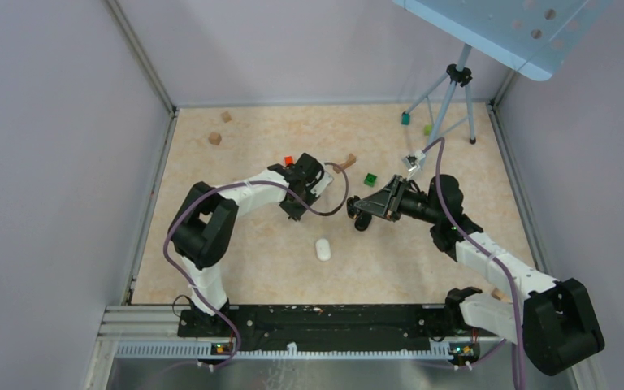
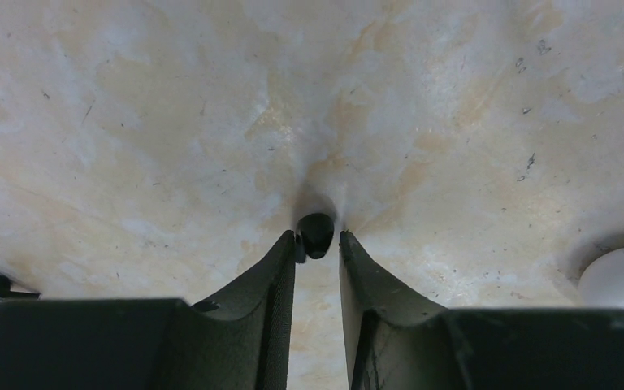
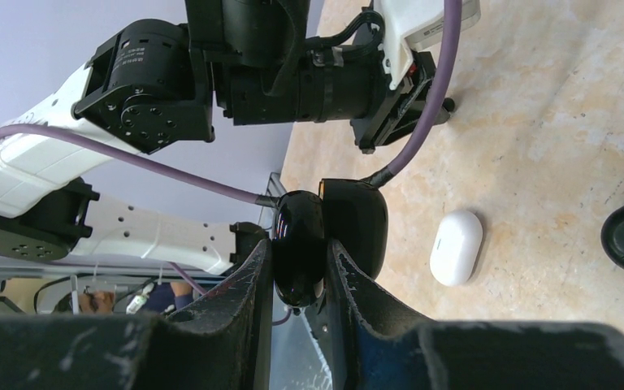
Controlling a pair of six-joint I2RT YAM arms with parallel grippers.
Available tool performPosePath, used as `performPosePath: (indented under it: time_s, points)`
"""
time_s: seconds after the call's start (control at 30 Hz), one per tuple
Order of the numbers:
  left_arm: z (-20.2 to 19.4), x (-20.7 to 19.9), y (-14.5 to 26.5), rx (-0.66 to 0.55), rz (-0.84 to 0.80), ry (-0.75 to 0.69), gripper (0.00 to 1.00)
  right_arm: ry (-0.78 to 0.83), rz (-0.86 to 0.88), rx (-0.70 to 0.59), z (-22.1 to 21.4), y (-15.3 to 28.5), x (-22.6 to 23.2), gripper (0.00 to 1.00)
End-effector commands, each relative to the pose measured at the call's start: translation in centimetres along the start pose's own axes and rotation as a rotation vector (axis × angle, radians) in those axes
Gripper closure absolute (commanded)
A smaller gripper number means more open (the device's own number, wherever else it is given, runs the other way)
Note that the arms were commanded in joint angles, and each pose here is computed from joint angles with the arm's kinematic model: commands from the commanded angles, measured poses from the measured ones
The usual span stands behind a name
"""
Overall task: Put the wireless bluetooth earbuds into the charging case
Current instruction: Adjust the right earbud at the center of the board, then pick up the right earbud from the center of the board.
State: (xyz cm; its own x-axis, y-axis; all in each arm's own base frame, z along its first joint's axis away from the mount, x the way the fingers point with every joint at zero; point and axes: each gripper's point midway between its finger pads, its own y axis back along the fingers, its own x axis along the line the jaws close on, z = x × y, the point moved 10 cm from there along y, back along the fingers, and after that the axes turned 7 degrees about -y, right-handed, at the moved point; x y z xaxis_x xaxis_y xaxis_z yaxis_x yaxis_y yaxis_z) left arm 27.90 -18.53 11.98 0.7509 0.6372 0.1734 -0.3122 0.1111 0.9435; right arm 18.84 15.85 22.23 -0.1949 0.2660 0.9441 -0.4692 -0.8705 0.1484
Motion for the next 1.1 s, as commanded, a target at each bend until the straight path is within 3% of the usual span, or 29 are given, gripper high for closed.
performPosePath:
  time_s: [0.0,0.23,0.47,1.07]
  points:
    - [1.4,-0.3,0.1,-0.035,-0.017,-0.010,0.71,0.051,0.064,-0.034,0.8,0.2,1.9,1.00]
    - [1.7,-0.5,-0.1,-0.030,-0.024,-0.016,0.73,0.047,0.059,-0.037,0.6,0.4,1.7,1.00]
    - [2.3,-0.6,0.5,-0.044,-0.021,-0.019,0.63,0.042,0.053,-0.036,0.5,0.5,1.6,1.00]
    - [2.0,-0.8,-0.4,0.008,-0.042,-0.016,0.67,0.042,0.046,-0.038,0.6,0.3,1.5,1.00]
